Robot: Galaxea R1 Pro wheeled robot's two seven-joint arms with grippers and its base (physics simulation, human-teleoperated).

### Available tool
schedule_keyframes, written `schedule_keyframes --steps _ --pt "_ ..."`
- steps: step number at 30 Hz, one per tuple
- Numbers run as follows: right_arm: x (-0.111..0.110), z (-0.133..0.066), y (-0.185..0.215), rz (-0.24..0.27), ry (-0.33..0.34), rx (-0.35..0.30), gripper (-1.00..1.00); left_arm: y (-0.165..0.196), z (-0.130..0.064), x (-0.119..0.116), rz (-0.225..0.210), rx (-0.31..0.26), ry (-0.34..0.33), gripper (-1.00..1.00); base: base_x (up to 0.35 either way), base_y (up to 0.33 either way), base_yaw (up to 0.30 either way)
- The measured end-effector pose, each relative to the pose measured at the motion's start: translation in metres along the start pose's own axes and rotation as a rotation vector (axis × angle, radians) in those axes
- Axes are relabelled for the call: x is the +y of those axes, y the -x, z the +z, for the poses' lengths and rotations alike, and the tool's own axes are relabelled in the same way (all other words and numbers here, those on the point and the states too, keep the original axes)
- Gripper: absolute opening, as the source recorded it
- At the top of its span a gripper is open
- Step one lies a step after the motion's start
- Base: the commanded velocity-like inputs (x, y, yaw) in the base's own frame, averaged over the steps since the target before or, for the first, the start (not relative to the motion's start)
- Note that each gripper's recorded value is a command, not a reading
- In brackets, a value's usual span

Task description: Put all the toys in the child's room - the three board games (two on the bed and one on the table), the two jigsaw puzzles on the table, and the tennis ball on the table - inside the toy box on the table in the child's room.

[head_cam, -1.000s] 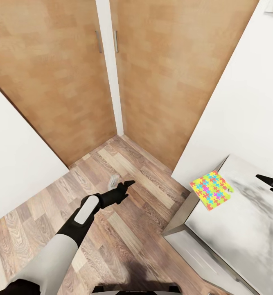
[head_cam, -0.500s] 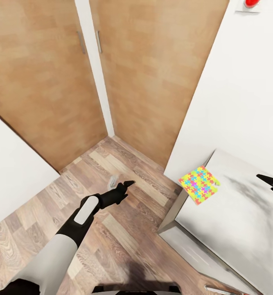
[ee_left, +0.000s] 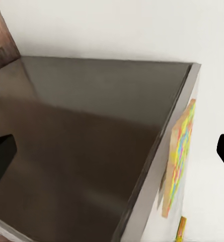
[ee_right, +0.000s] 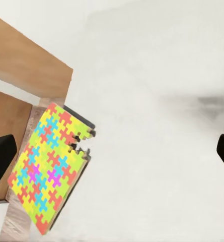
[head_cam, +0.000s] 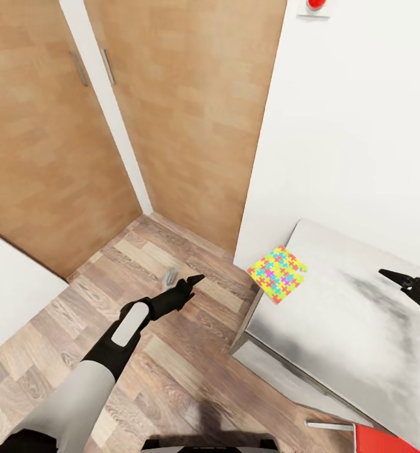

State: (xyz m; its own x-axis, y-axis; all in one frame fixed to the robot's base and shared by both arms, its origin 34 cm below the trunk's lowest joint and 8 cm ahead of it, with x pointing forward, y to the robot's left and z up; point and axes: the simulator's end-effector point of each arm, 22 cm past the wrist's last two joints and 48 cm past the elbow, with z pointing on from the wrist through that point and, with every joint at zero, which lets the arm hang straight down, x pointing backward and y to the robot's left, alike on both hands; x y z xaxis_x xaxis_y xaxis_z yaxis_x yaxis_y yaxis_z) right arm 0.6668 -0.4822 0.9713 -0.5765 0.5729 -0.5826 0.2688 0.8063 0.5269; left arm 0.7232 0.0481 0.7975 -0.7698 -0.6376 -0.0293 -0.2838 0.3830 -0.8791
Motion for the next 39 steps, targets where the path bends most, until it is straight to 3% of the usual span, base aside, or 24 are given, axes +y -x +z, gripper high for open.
schedule_keyframes --steps 6,12,22,39 --pt "0.006 0.006 -0.009 -0.010 0.011 0.025 1.00 0.007 -0.006 -0.003 0.067 -0.014 -0.045 1.00 0.000 0.000 -0.285" --pt "0.013 0.012 -0.018 -0.022 0.023 0.052 1.00 0.008 -0.011 -0.004 0.095 -0.014 -0.096 1.00 0.000 0.000 -0.286" --pt "0.018 0.016 -0.026 -0.029 0.032 0.072 1.00 0.009 -0.015 -0.008 0.113 -0.016 -0.139 1.00 0.000 0.000 -0.201" --pt "0.019 0.017 -0.029 -0.031 0.035 0.079 1.00 0.009 -0.016 -0.011 0.126 -0.015 -0.156 1.00 0.000 0.000 -0.039"
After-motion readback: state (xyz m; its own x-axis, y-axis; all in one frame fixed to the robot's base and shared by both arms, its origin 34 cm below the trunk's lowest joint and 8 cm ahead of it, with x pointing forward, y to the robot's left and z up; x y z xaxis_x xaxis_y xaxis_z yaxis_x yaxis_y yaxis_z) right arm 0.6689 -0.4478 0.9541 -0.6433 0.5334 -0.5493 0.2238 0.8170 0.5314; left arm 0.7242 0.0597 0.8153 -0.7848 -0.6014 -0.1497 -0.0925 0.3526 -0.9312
